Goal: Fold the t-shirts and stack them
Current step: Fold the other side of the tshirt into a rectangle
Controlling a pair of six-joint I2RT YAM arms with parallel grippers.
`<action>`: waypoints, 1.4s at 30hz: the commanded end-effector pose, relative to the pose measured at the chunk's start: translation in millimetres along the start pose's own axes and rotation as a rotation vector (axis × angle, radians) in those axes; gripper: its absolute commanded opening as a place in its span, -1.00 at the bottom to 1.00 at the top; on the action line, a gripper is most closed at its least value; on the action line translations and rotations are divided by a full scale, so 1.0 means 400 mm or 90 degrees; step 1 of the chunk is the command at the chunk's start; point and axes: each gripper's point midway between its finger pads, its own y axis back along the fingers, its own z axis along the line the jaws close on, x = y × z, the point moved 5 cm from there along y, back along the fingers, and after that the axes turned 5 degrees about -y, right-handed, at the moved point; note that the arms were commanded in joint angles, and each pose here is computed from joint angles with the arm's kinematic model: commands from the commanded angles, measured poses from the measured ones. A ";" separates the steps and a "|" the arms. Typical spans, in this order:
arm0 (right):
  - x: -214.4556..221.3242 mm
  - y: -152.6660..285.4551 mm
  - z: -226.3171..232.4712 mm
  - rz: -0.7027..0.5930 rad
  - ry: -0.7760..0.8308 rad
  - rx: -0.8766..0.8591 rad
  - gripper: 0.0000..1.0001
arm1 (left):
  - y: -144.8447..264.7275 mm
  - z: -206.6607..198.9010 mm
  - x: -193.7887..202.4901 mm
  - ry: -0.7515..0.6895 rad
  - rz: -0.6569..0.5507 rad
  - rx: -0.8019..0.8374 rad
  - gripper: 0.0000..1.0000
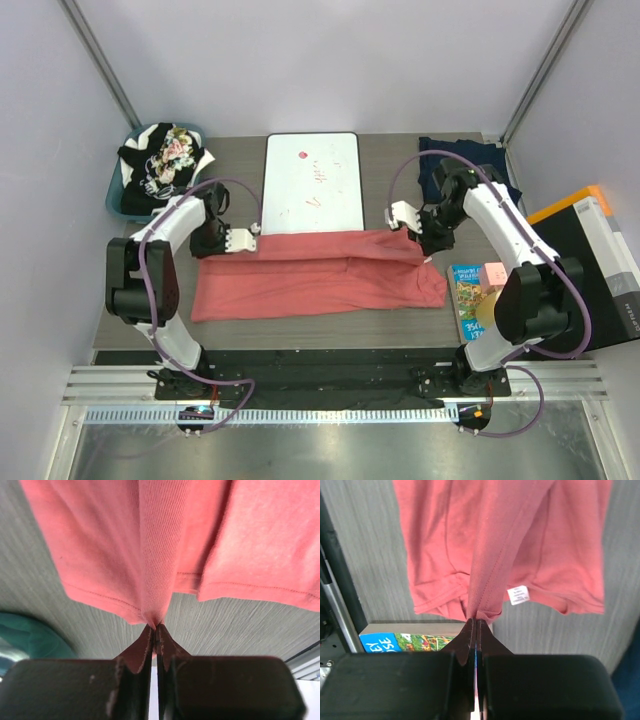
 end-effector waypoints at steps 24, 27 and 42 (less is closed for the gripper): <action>-0.163 -0.137 -0.115 -0.148 -0.113 -0.044 0.12 | 0.035 0.079 -0.026 0.041 -0.009 -0.038 -0.06; -0.189 -0.197 -0.141 -0.157 -0.132 -0.071 0.11 | 0.030 0.086 -0.042 0.042 -0.011 -0.050 -0.06; -0.223 -0.321 -0.211 -0.160 -0.121 -0.067 0.10 | 0.017 0.061 -0.066 0.052 -0.022 -0.048 -0.06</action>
